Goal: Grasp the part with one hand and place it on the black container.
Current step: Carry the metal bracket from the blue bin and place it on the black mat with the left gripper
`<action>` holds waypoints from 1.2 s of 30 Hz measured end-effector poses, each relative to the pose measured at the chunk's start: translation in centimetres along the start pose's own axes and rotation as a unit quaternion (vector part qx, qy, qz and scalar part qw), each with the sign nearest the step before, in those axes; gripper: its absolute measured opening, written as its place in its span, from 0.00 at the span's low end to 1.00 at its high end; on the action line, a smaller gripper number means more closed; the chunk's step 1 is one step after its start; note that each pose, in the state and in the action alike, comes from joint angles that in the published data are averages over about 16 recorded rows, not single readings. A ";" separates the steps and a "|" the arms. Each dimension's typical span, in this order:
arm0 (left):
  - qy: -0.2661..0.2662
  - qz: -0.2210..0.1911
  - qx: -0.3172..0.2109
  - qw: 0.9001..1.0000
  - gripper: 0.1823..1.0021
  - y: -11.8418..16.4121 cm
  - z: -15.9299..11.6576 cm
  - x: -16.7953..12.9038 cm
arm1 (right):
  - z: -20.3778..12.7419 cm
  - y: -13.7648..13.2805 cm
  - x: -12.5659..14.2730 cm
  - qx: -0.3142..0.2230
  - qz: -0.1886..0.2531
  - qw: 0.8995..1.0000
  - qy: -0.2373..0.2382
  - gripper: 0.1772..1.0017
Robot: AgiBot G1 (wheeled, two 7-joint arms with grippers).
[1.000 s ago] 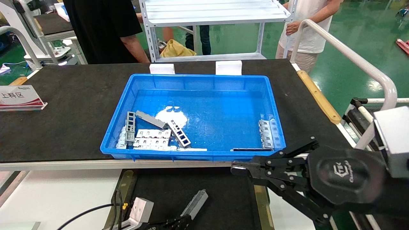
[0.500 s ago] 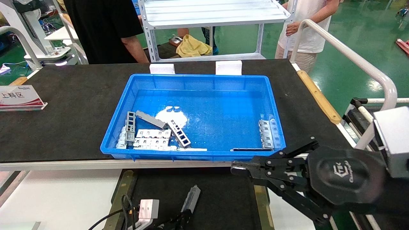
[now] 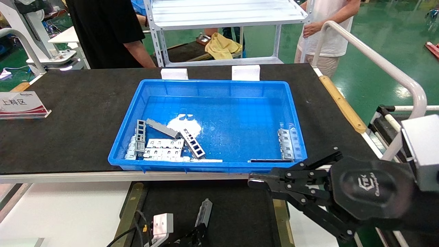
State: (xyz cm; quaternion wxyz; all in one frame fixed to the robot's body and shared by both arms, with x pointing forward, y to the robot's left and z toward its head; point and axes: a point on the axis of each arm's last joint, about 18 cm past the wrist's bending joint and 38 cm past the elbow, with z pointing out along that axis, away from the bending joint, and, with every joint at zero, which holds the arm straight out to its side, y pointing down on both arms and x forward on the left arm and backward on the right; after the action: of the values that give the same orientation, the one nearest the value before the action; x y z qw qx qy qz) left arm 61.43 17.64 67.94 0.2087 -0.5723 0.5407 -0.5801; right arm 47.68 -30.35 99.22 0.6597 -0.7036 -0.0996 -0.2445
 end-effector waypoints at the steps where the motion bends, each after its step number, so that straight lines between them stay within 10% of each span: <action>1: -0.003 -0.003 0.000 1.000 0.01 0.1 0.1 0.0 | 0.0 0.0 0.0 0.000 0.000 1.000 0.000 0.02; 22: -0.028 -0.020 -0.003 0.999 0.08 1.2 0.7 0.7 | 0.0 0.0 0.0 0.000 0.000 1.000 0.000 0.09; 36: -0.003 0.015 -0.001 1.000 0.33 0.7 0.0 0.4 | 0.0 0.0 0.0 0.000 0.000 1.000 0.000 0.37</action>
State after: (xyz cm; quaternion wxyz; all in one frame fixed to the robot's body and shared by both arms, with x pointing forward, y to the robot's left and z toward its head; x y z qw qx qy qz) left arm 61.12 17.05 67.55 0.2186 -0.5663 0.5489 -0.5746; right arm 47.68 -30.35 99.22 0.6597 -0.7036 -0.0996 -0.2445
